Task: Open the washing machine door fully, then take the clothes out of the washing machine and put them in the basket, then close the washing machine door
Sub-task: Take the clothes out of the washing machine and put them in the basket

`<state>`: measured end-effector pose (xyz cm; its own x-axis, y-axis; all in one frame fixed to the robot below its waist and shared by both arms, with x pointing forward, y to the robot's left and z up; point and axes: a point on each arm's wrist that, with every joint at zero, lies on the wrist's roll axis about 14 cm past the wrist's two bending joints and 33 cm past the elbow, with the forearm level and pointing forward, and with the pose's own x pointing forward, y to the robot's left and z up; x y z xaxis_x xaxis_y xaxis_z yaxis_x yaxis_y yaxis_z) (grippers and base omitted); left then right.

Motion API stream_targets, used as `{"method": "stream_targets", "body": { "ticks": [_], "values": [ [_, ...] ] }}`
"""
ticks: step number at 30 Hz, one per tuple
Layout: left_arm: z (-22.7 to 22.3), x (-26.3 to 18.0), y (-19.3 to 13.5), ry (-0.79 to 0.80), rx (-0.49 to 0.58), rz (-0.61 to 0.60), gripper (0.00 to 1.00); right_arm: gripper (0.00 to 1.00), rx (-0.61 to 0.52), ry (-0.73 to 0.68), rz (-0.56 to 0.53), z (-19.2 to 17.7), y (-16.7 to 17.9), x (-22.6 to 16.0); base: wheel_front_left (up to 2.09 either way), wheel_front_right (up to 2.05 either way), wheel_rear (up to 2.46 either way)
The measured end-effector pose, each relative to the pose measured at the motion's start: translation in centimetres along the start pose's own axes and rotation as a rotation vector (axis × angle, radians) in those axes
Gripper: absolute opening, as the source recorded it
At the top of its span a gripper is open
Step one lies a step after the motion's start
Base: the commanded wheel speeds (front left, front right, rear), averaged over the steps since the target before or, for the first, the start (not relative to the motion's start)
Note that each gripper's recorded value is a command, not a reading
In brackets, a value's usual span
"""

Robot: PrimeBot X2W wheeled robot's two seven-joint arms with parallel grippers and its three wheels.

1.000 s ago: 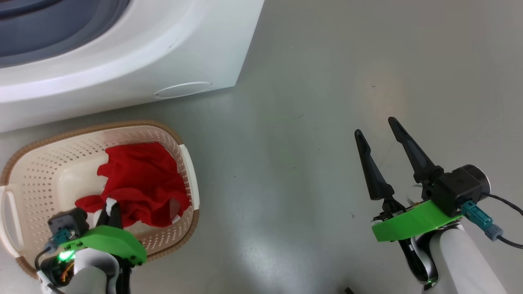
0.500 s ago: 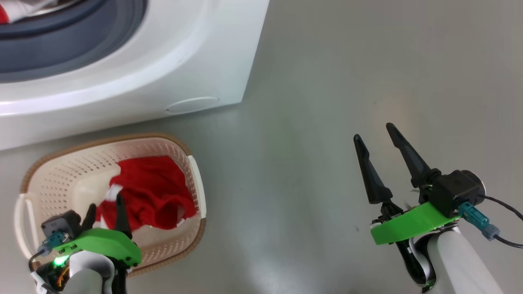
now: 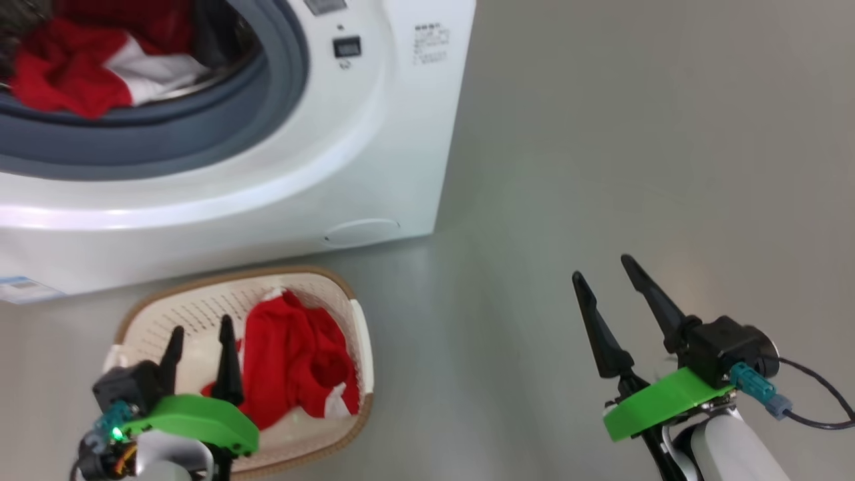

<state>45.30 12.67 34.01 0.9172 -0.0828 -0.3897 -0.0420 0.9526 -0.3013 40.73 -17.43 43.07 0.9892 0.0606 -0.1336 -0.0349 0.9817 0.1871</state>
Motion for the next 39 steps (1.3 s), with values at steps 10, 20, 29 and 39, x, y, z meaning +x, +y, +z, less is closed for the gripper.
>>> {"method": "stream_targets", "body": {
  "ticks": [10, 20, 29, 39],
  "values": [
    [7.4, -6.6, -2.7, -0.263, 0.07, -0.073, 1.0, 1.0, 0.014, -0.031, 0.037, 1.3, 1.7, -2.6, 0.0, 0.0, 0.0],
    [11.3, -12.4, -3.0, -0.396, 0.19, -0.073, 1.0, 1.0, 0.007, -0.059, 0.065, 2.4, 2.8, -4.9, 0.0, 0.0, 0.0],
    [11.5, -16.3, -2.5, -0.41, 0.196, -0.042, 1.0, 1.0, 0.007, -0.092, 0.06, 3.6, 2.7, -6.5, 0.0, 0.0, 0.0],
    [10.8, -17.5, -2.1, -0.4, 0.193, -0.028, 1.0, 1.0, 0.005, -0.105, 0.049, 4.1, 2.4, -7.2, 0.0, 0.0, 0.0]
  ]
}}
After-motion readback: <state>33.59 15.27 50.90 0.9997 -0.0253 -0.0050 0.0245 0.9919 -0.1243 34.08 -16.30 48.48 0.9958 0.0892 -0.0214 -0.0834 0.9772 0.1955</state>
